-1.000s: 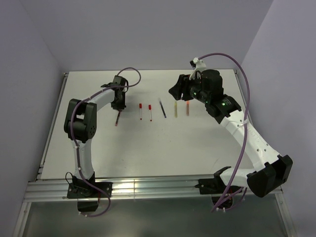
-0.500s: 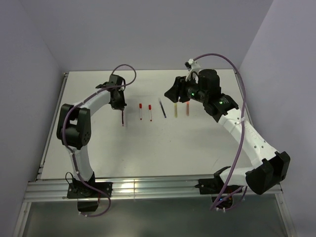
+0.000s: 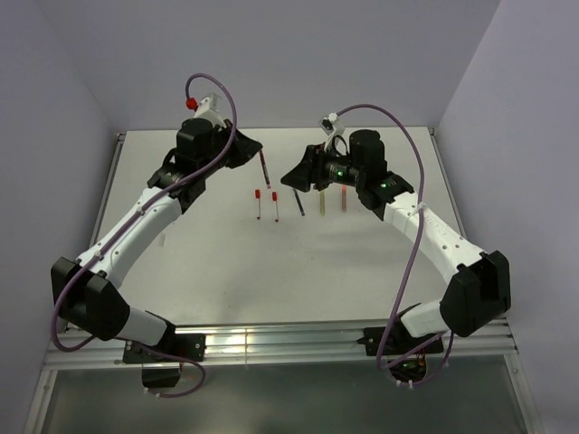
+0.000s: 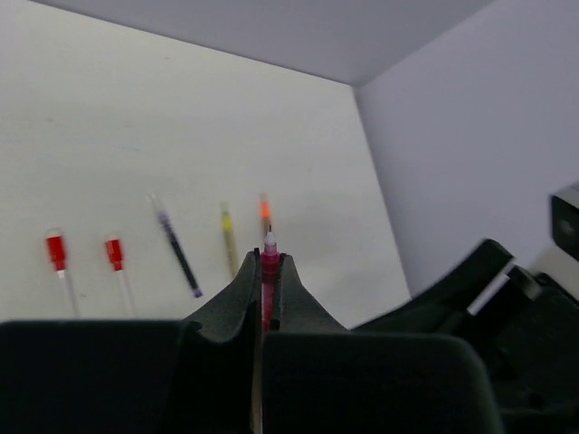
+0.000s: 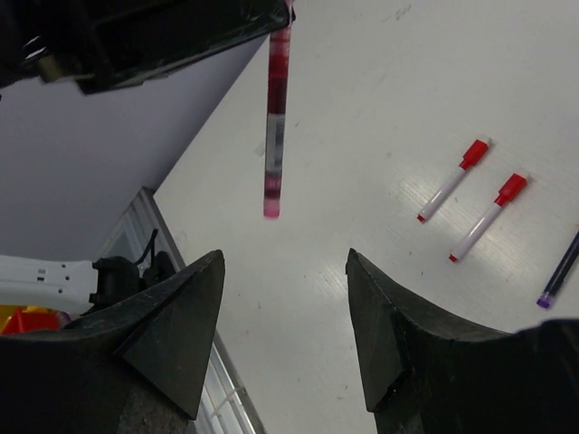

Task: Insert the pens into the pen caps
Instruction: Pick up the pen from the center of the board, then move the pen cap to the center of the board.

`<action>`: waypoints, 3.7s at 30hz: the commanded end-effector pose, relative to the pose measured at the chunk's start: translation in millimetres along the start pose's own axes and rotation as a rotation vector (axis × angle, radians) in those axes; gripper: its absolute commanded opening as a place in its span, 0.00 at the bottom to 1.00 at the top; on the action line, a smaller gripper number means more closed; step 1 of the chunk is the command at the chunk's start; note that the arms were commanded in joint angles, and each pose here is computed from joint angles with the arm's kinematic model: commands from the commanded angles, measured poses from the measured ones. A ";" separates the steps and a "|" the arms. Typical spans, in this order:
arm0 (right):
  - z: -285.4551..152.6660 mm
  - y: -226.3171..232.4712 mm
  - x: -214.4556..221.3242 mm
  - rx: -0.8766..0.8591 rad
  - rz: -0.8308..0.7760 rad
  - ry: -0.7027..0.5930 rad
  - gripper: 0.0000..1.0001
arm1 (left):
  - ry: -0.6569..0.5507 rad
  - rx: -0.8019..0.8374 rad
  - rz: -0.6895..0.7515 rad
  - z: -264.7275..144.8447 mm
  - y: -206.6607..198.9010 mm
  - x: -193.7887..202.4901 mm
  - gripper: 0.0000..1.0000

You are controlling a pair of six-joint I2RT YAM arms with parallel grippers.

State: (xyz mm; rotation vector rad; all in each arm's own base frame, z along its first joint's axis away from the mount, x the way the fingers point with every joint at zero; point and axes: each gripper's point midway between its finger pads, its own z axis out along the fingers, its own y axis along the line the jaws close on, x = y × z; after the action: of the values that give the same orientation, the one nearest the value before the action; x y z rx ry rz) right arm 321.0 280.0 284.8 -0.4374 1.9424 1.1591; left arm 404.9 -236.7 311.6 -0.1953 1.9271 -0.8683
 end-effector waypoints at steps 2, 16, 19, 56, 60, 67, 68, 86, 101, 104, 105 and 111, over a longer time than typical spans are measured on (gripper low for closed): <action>4.3 23.6 -35.3 -0.086 -0.051 -0.107 0.65 | -0.082 0.172 -0.043 -14.4 -56.4 -16.0 0.00; 26.3 30.0 -48.9 -0.070 -0.051 -0.099 0.66 | -0.098 0.314 -0.032 -27.1 -102.5 -24.2 0.00; 31.6 30.4 -48.2 -0.073 -0.049 -0.092 0.64 | -0.096 0.338 -0.027 -27.8 -109.5 -24.2 0.00; 3.4 -1.8 -23.0 0.139 -0.079 -0.048 0.00 | -0.248 -0.902 -0.252 -162.8 184.0 -15.6 0.63; 4.2 -6.8 -20.0 0.154 -0.091 -0.041 0.00 | -0.318 -0.981 -0.276 -170.4 219.4 -24.2 0.63; 2.5 -13.4 -18.9 0.185 -0.102 -0.038 0.00 | -0.279 -1.170 -0.529 -169.1 302.3 24.4 0.61; 1.6 -15.2 -19.9 0.198 -0.105 -0.041 0.00 | -0.284 -1.177 -0.537 -166.7 310.4 25.6 0.59; 0.4 -15.0 -19.0 0.198 -0.113 -0.039 0.00 | -0.078 -1.360 -0.654 -148.0 397.7 89.0 0.37; 0.4 -15.4 -19.1 0.203 -0.117 -0.034 0.00 | 0.038 -1.296 -0.690 -135.3 396.5 118.7 0.24; 0.5 -17.4 -18.3 0.209 -0.115 -0.032 0.00 | 0.058 -1.283 -0.692 -133.2 395.8 122.1 0.24; 0.5 -17.4 -18.3 0.209 -0.115 -0.032 0.00 | 0.060 -1.277 -0.691 -132.2 395.3 121.6 0.24; 0.6 -17.2 -18.4 0.208 -0.117 -0.030 0.00 | 0.085 -1.251 -0.687 -126.5 391.7 122.5 0.23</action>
State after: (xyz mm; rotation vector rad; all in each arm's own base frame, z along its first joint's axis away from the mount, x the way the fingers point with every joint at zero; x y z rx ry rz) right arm 343.0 275.1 272.2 -0.4049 2.0163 0.8948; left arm 318.3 70.5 17.0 -1.6382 2.1933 0.1786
